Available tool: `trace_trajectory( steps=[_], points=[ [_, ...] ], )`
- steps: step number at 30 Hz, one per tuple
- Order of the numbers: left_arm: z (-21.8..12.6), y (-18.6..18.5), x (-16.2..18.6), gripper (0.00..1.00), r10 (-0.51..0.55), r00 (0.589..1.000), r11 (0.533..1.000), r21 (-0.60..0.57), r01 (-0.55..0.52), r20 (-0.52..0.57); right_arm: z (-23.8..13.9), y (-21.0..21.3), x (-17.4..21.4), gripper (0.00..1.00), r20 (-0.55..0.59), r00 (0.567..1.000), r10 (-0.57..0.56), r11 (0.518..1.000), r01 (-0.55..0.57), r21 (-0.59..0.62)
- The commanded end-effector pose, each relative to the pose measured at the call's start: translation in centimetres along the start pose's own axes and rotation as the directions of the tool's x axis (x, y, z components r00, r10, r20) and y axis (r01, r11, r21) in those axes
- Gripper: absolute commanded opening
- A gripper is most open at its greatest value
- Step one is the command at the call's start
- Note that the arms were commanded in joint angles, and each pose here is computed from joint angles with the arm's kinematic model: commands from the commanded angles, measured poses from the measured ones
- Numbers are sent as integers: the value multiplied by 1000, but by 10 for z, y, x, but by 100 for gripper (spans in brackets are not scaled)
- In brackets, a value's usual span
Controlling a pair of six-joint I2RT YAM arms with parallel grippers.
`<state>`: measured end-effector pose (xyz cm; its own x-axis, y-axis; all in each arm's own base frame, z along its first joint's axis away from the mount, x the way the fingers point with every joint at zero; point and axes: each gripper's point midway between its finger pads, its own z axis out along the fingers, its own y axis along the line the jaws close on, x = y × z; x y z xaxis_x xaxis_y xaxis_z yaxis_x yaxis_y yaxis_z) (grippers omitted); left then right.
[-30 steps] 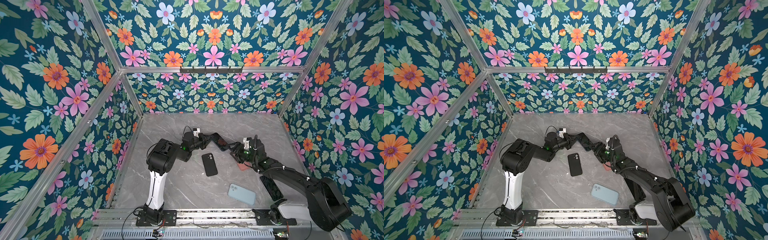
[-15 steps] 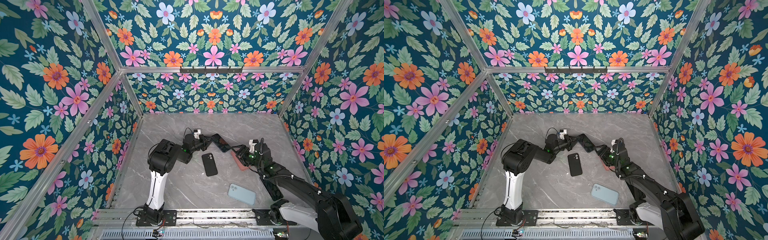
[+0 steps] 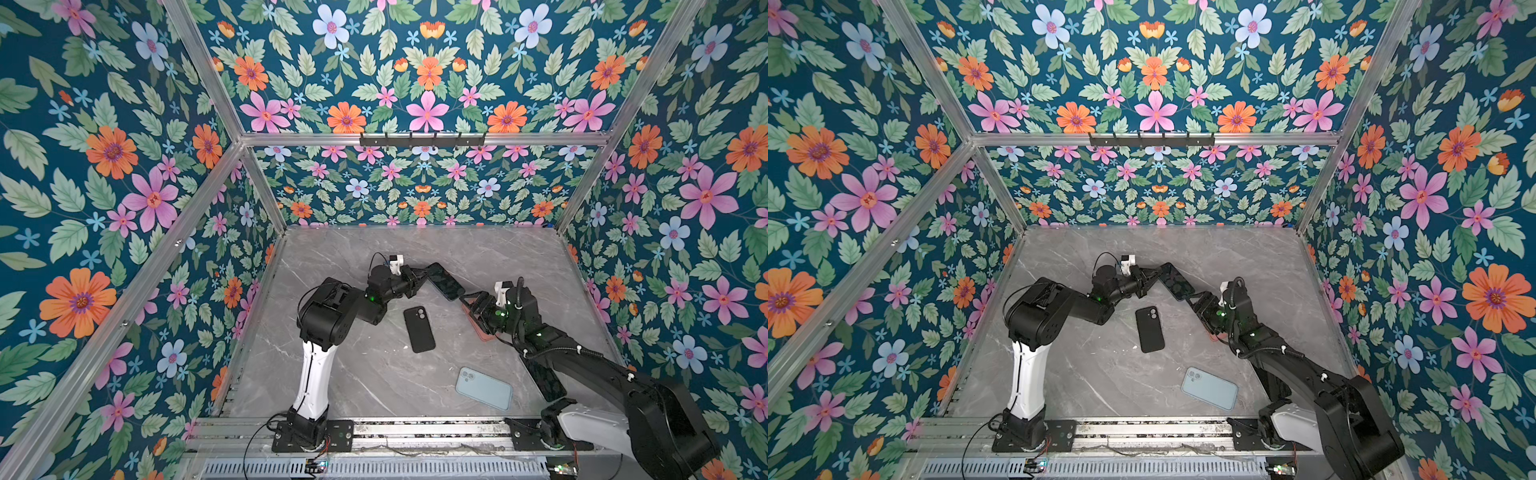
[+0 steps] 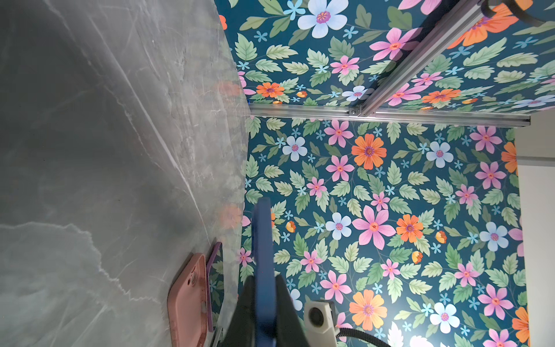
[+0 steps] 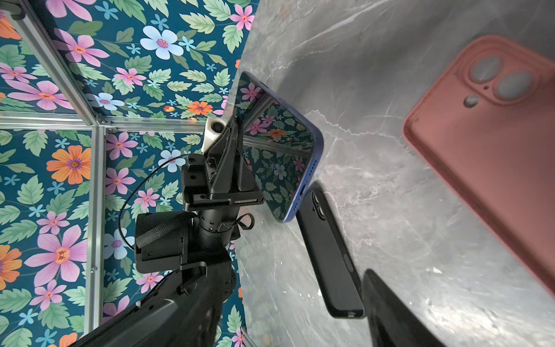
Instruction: Put the phone into the phone case
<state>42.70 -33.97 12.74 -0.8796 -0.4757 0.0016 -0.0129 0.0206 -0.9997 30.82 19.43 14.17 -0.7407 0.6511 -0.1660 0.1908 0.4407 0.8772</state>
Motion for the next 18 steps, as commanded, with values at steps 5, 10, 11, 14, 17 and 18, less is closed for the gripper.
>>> trace_trajectory(
  steps=[5,10,11,14,17,18],
  points=[
    [1,-21,1,0,31,1000,997,74,-30,-6,3,11,-3,73,-1,1000,16,999,-16,-42],
    [1,-21,0,0,27,1000,997,74,-27,-2,5,7,0,72,-12,999,31,999,-31,-39],
    [1,-20,0,0,26,1000,997,74,-26,-2,5,7,0,72,-13,999,32,999,-32,-41],
    [0,-22,1,0,26,1000,997,79,-26,1,4,8,1,72,-17,999,31,999,-32,-43],
    [0,-23,1,0,24,1000,997,78,-24,8,2,6,3,72,-19,999,32,999,-33,-41],
    [1,-24,1,0,22,1000,997,80,-22,7,1,4,4,72,-21,999,35,999,-36,-39]
  ],
)
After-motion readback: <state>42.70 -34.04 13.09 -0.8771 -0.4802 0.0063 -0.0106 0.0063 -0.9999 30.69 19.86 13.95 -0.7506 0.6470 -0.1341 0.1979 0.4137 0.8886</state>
